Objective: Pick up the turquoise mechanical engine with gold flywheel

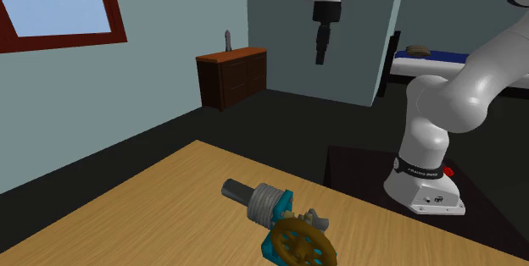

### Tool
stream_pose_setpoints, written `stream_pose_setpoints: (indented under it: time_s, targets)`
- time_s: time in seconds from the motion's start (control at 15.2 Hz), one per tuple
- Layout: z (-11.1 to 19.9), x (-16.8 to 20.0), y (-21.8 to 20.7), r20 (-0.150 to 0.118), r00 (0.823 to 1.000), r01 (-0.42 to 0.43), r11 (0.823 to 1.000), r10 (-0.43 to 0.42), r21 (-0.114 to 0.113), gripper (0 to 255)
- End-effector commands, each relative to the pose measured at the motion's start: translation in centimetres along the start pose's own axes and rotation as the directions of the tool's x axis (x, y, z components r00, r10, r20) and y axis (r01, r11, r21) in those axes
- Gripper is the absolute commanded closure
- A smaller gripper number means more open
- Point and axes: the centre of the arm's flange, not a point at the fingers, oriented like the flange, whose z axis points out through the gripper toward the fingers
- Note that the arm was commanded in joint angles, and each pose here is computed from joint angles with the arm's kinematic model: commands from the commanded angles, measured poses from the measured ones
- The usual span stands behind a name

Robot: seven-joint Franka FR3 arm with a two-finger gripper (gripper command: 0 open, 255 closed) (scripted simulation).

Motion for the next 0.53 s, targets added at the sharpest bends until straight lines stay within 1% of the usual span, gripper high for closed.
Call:
stream_pose_setpoints:
  time_s: [0.0,0.2,0.46]
  targets:
    - [0.0,0.0,0.0,0.0,1.0,0.0,1.0,0.0,0.0,0]
    - [1.2,-0.9,-3.6,0.008,0.998,-0.065,0.998,0.065,0.001,0]
    - [2.9,-1.7,-8.5,0.018,0.988,-0.152,0.988,0.152,0.002,0]
